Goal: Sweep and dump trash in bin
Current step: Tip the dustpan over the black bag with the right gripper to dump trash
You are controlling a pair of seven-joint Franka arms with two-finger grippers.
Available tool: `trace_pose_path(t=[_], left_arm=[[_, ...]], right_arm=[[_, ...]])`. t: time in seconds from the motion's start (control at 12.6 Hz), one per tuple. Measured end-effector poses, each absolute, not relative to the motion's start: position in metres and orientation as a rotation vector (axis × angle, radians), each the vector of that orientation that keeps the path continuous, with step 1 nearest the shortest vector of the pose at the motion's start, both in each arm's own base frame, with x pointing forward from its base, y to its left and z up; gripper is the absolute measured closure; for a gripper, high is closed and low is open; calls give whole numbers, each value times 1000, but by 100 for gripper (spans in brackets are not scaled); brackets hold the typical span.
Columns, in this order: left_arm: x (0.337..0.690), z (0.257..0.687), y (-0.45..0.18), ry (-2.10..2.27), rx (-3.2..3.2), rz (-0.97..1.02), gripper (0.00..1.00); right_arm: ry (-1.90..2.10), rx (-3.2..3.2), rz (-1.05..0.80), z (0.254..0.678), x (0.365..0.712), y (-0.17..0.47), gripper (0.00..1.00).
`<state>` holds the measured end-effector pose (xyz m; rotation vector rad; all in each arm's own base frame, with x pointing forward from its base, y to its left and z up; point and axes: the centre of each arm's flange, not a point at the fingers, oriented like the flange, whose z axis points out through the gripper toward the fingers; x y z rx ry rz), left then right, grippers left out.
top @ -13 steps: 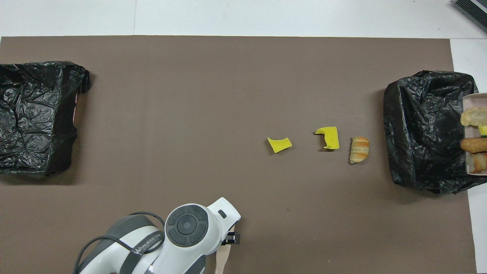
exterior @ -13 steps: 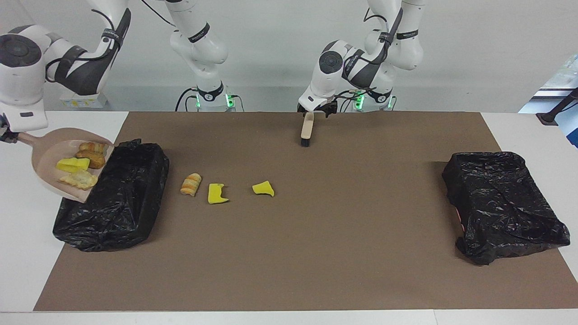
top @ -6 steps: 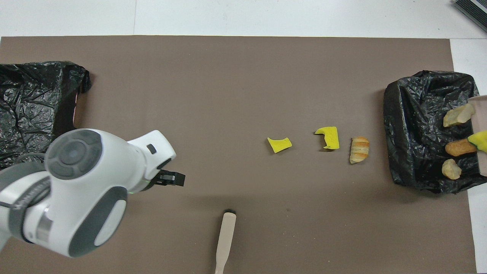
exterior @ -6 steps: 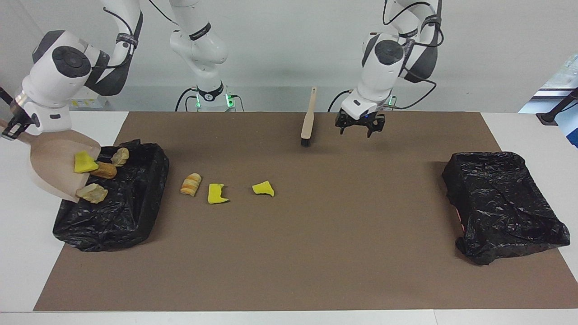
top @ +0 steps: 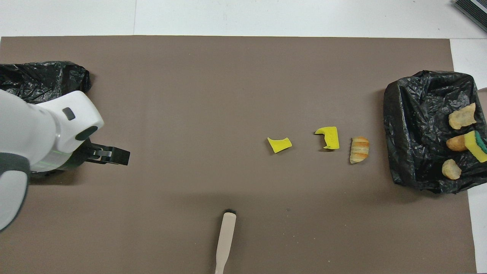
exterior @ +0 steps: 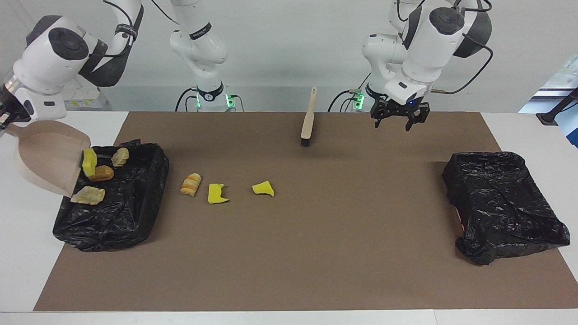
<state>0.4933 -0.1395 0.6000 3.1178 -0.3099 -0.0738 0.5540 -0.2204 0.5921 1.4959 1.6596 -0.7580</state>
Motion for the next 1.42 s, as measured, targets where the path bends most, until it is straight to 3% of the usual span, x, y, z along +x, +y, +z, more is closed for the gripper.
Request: trace_pose_path(t=[0.24,0.87,1.42], left_arm=[[500,641,-116,-323,3114,-90,0],[531,648,-83,-394,3096,-120,0],[529,645,-75,-392,3097,-103,0]], right_arm=[[1665,1439,-753,600,559,-200,68],[1679,1968,-405,574,554,-176,68],[1154,2550,-248,536,554,-59,68]])
